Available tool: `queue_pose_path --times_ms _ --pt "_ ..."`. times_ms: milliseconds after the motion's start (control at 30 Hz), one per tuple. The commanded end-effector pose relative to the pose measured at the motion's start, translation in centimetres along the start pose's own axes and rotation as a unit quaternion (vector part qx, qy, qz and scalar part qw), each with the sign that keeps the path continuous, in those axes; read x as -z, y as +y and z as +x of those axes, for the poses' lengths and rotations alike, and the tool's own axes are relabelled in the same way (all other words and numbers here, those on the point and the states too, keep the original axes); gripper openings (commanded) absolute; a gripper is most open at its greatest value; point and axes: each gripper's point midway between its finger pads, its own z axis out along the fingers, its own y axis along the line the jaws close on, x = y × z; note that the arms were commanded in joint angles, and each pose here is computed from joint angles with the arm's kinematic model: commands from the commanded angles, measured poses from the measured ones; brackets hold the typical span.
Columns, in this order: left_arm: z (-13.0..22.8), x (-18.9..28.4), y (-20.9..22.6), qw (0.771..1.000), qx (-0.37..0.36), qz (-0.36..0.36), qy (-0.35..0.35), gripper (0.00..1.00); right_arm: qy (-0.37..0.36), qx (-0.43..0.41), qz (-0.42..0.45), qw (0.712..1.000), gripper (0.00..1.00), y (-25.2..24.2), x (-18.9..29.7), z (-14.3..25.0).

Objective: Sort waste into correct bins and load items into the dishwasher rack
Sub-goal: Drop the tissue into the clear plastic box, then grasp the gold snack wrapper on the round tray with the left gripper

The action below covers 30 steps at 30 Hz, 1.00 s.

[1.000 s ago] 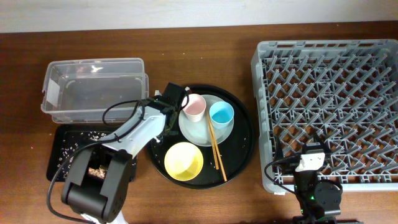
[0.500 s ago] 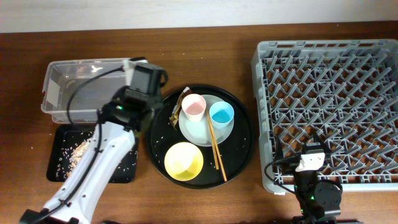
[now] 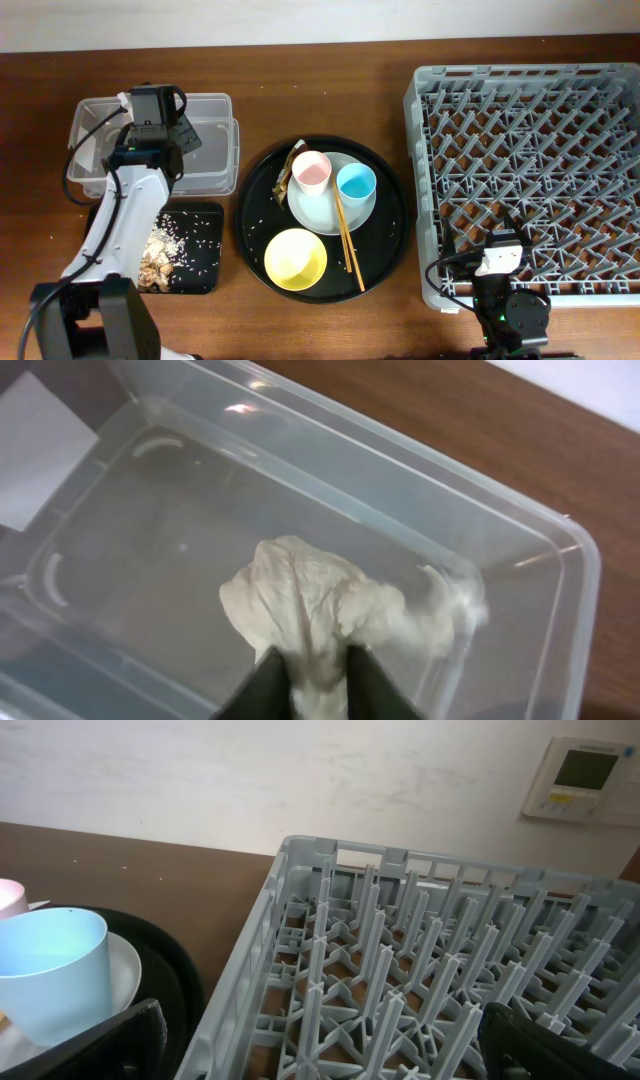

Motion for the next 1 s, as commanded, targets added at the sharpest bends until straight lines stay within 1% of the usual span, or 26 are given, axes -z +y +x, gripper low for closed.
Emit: queue_pose_path --times_ms 0,33,100,167,267,333,367,400,433,500,600,633,700,767,833,900,967 --pt "-0.3 0.0 -0.4 1.000 0.000 0.018 -0.001 0.39 0.003 -0.002 0.003 1.000 0.98 0.0 0.0 0.3" --pt "-0.2 0.0 -0.4 1.000 -0.005 0.017 0.000 0.54 0.003 -0.002 0.003 1.000 0.98 0.0 0.0 0.3" --pt "-0.2 0.0 -0.4 1.000 -0.005 0.017 0.001 0.58 0.003 -0.002 0.003 1.000 0.98 0.0 0.0 0.3" --pt "-0.2 0.1 -0.4 1.000 -0.005 0.017 0.001 0.66 0.003 -0.002 0.003 1.000 0.98 0.0 0.0 0.3" --pt "-0.8 1.1 -0.9 0.999 -0.004 0.032 -0.008 0.70 0.003 -0.002 0.003 1.000 0.98 0.0 0.0 0.3" --pt "-1.5 2.3 -1.5 0.999 -0.003 0.047 -0.020 0.75 0.003 -0.002 0.003 1.000 0.98 0.0 0.0 0.3" --pt "-2.0 3.2 -1.7 0.998 -0.002 0.053 -0.030 0.82 0.003 -0.002 0.003 1.000 0.98 0.0 0.0 0.3" --pt "-2.4 3.8 -1.7 0.998 -0.001 0.056 -0.038 0.86 0.003 -0.002 0.003 1.000 0.98 0.0 0.0 0.3" --pt "-2.7 4.5 -1.6 0.997 0.001 0.059 -0.043 0.87 0.003 -0.002 0.003 1.000 0.98 0.0 0.0 0.3" --pt "-2.5 5.2 -1.4 0.998 0.000 0.057 -0.039 0.78 0.003 -0.002 0.003 1.000 0.98 0.0 0.0 0.3" --pt "-0.6 5.9 -1.8 0.997 -0.008 0.078 0.003 0.77 0.003 -0.002 0.003 1.000 0.98 0.0 0.0 0.3" --pt "1.1 6.4 -2.5 0.993 -0.013 0.106 0.042 0.75 0.003 -0.002 0.003 1.000 0.98 0.0 0.0 0.3" --pt "3.6 7.1 -3.6 0.985 -0.021 0.140 0.095 0.72 0.003 -0.002 0.003 1.000 0.98 0.0 0.0 0.3" --pt "6.1 8.0 -4.8 0.976 -0.032 0.164 0.143 0.64 0.003 -0.002 0.003 1.000 0.98 0.0 0.0 0.3" --pt "8.1 8.9 -5.6 0.968 -0.051 0.170 0.176 0.53 0.003 -0.002 0.003 1.000 0.98 0.0 0.0 0.3" --pt "10.3 9.8 -6.6 0.960 -0.087 0.174 0.202 0.32 0.003 -0.002 0.003 1.000 0.98 0.0 0.0 0.3" --pt "12.0 10.3 -7.5 0.956 -0.118 0.164 0.214 0.31 0.003 -0.002 0.003 1.000 0.98 0.0 0.0 0.3"
